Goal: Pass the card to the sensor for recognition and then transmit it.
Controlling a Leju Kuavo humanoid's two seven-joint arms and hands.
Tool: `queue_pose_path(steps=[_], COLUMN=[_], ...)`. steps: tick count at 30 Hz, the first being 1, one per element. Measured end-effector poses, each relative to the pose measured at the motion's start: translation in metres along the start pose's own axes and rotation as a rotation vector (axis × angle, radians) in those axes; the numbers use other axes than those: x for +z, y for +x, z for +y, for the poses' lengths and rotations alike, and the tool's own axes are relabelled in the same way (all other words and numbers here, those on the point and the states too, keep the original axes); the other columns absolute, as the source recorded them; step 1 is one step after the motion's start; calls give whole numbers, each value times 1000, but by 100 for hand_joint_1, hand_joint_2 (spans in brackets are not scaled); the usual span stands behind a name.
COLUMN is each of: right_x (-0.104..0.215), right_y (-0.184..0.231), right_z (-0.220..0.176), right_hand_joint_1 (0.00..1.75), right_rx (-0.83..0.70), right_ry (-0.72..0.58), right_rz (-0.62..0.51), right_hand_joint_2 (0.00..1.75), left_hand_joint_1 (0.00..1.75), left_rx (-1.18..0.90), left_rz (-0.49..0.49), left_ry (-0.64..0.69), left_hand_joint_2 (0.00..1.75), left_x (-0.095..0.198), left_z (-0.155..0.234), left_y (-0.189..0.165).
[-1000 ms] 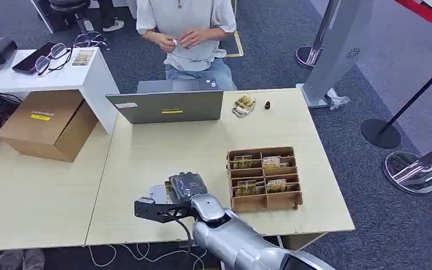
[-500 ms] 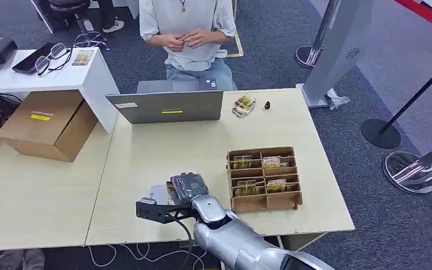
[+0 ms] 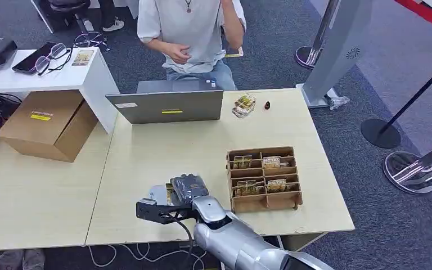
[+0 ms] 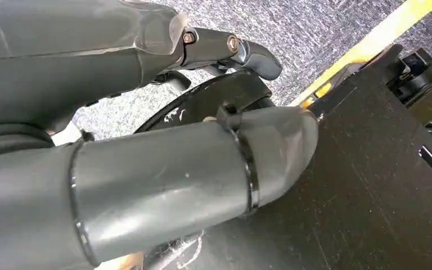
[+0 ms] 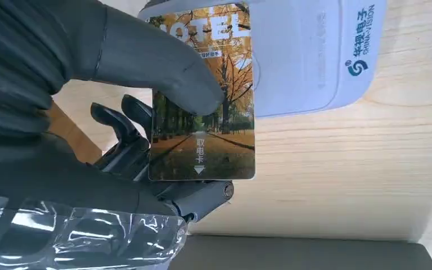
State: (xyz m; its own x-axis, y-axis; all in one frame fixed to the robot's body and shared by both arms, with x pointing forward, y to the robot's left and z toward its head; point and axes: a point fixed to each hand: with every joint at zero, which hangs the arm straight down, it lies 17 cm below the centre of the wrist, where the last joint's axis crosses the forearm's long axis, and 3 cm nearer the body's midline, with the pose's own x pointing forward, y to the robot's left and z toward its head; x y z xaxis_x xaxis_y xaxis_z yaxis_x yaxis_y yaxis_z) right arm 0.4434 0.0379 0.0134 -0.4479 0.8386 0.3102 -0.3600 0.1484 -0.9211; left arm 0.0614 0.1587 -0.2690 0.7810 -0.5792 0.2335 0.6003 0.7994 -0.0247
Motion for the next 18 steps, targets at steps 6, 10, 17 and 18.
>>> queue_pose_path(steps=[6,10,17,18], right_x=[0,0,0,0], right_y=[19,35,66,71], right_z=[-4,-12,-34,-39], right_hand_joint_1=[175,175,175,175], right_rx=[-61,-106,-161,-170], right_ry=[-15,-38,-94,-106], right_rz=[-78,-130,-228,-246], right_hand_joint_2=[175,175,175,175], left_hand_joint_1=[0,0,0,0], left_rx=[7,10,12,13], left_rz=[-1,-1,-1,-2], left_ry=[1,7,11,13], left_hand_joint_2=[0,0,0,0], left_x=[0,0,0,0], left_z=[0,1,2,2], left_y=[0,1,1,1])
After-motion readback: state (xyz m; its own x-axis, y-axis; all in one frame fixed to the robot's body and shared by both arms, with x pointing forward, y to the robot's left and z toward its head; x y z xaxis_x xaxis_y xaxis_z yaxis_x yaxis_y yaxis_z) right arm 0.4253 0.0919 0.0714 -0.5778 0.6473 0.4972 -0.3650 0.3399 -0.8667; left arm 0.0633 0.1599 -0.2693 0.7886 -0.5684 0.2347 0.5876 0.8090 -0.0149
